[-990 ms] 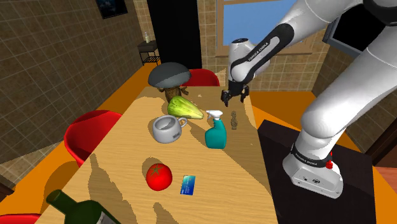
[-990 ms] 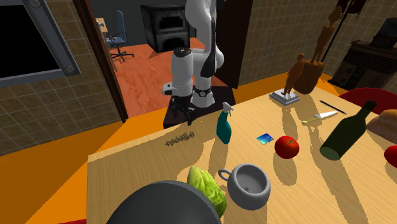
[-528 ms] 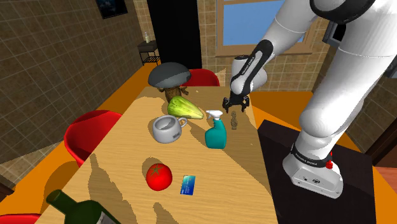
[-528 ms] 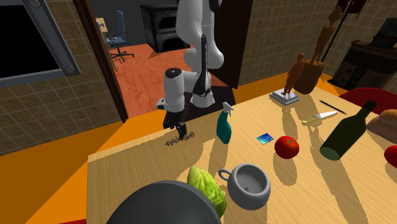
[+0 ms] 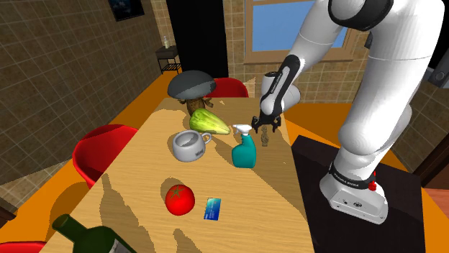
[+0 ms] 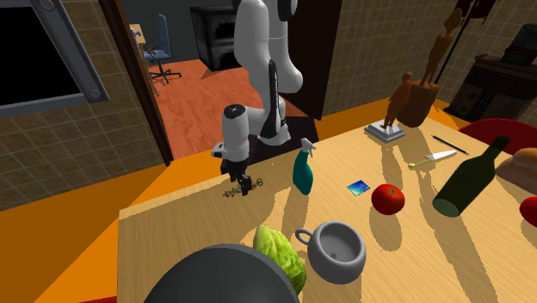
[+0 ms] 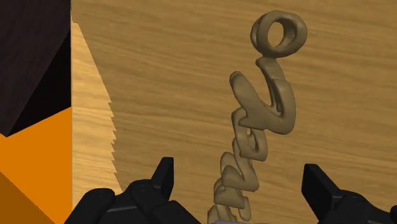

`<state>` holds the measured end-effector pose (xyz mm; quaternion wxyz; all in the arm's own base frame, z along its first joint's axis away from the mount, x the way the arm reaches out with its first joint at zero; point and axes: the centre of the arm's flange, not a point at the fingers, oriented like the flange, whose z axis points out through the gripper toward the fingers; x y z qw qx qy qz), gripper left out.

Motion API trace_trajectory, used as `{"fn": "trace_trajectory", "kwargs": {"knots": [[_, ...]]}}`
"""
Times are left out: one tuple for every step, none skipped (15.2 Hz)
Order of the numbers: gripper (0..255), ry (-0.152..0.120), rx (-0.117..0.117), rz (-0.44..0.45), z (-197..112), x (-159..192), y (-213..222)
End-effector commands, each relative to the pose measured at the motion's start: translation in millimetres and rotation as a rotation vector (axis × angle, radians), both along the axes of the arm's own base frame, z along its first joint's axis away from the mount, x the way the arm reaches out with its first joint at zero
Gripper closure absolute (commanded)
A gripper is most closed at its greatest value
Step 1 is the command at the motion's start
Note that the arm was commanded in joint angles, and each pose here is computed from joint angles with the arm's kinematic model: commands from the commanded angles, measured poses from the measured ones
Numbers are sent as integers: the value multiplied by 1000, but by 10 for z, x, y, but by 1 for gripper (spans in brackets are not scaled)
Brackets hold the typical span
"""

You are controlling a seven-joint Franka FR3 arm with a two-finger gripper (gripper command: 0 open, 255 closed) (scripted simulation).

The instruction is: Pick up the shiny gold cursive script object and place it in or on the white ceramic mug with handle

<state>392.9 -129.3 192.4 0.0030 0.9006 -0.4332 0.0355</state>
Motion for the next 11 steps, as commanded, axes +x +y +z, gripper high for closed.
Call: {"fn": "trace_trajectory", "kwargs": {"knots": [[0, -1, 0, 0, -18, 8, -2], [0, -1, 0, 0, -18, 8, -2], [0, -1, 0, 0, -18, 8, -2], [0, -1, 0, 0, -18, 8, -2], [0, -1, 0, 0, -18, 8, -2], [0, -1, 0, 0, -18, 8, -2], [0, -1, 0, 0, -18, 8, -2], [255, -1, 0, 0, -18, 8, -2], [255, -1, 0, 0, -18, 8, -2], [255, -1, 0, 0, -18, 8, -2], [255, -1, 0, 0, -18, 8, -2]]}}
